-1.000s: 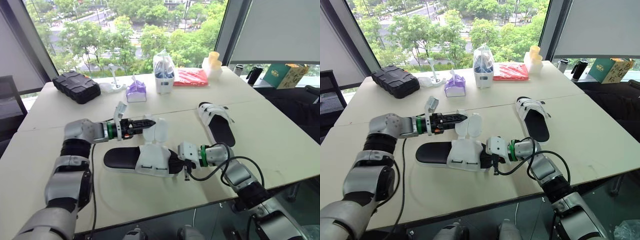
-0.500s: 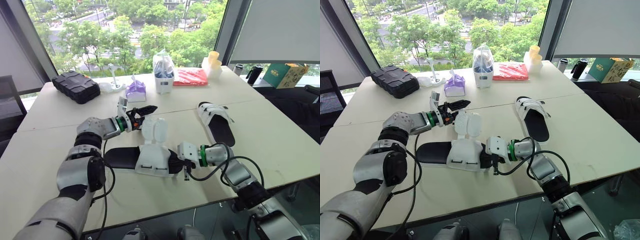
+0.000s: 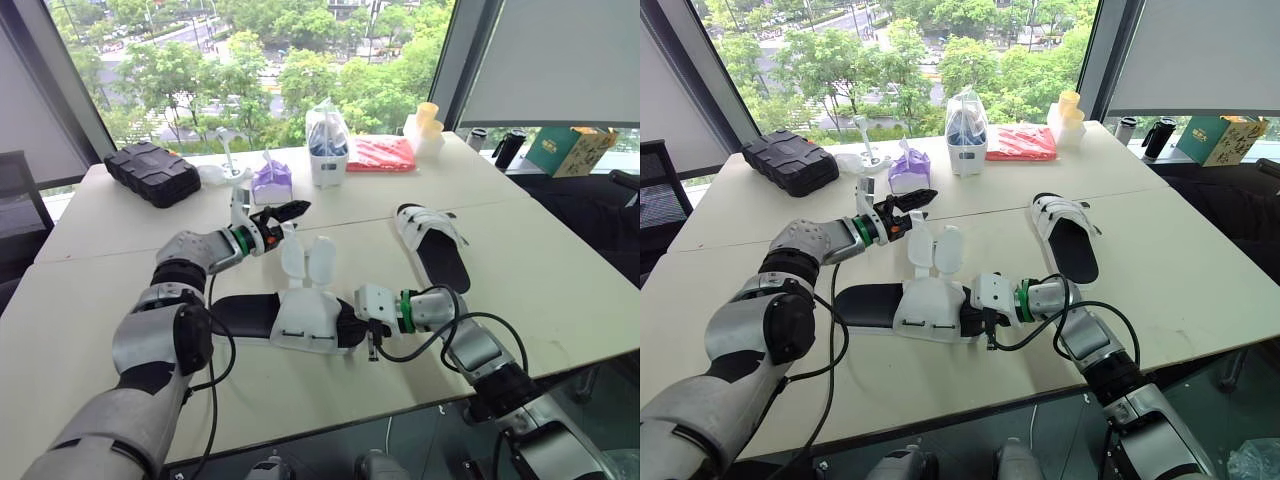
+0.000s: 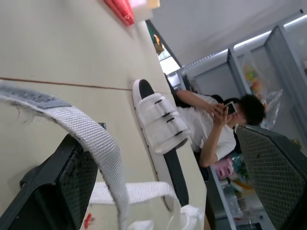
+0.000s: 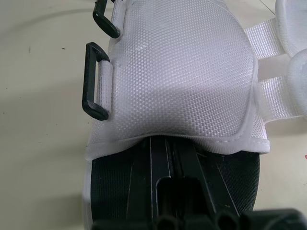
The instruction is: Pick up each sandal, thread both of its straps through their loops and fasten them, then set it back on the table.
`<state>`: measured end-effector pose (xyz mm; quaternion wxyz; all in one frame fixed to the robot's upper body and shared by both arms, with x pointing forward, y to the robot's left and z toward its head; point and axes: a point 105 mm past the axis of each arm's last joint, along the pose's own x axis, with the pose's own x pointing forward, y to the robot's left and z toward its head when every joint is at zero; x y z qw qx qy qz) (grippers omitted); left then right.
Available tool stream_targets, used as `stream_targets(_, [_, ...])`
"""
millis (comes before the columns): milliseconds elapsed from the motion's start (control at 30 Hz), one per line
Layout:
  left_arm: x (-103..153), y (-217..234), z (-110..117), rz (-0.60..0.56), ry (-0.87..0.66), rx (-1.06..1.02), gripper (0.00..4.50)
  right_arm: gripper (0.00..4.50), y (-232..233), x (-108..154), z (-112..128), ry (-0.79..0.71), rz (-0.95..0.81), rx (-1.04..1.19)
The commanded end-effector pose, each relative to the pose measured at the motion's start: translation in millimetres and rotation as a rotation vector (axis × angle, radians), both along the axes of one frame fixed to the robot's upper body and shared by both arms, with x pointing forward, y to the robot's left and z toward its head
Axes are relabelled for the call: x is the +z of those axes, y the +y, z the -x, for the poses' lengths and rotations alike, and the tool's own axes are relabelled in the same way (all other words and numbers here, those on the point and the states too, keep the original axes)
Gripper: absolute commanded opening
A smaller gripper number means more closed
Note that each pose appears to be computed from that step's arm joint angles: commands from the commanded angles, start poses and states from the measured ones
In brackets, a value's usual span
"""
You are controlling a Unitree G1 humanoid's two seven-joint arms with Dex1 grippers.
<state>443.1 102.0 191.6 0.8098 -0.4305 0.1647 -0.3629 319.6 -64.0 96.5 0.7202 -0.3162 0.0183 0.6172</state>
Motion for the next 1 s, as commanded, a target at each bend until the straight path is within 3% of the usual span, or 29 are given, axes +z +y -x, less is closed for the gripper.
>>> stream_targets(33, [25.9,7.6,-5.6,0.023,-0.078,0.038,4.5,0.04,-2.6,-8.3,-0.9,0.01,0.034,-0.024])
stream_targets(300, [35.9,9.9,-7.1,0.028,-0.113,0.046,4.5,0.04,-2.7,-8.9,-0.2,0.009,0.039,-0.02])
stream_targets(400, [37.5,9.9,-6.6,0.024,-0.123,0.041,3.74,0.0,-2.5,-8.7,-0.5,0.008,0.04,-0.018])
stream_targets(667, [48.9,6.2,5.7,0.035,-0.188,-0.071,0.03,0.0,-1.9,-8.6,-0.9,0.007,0.043,-0.014])
stream_targets(800, [53.3,1.3,19.6,-0.012,-0.255,-0.182,0.03,0.0,-1.4,-8.4,-0.8,0.007,0.045,-0.009])
stream_targets(933, [66.6,-9.3,54.3,-0.108,-0.441,-0.376,0.03,0.0,-1.4,-8.7,-1.1,0.008,0.05,-0.004])
stream_targets(1000, [67.8,-17.0,82.5,-0.219,-0.584,-0.502,0.03,0.0,-1.4,-9.3,-0.8,0.01,0.051,0.0])
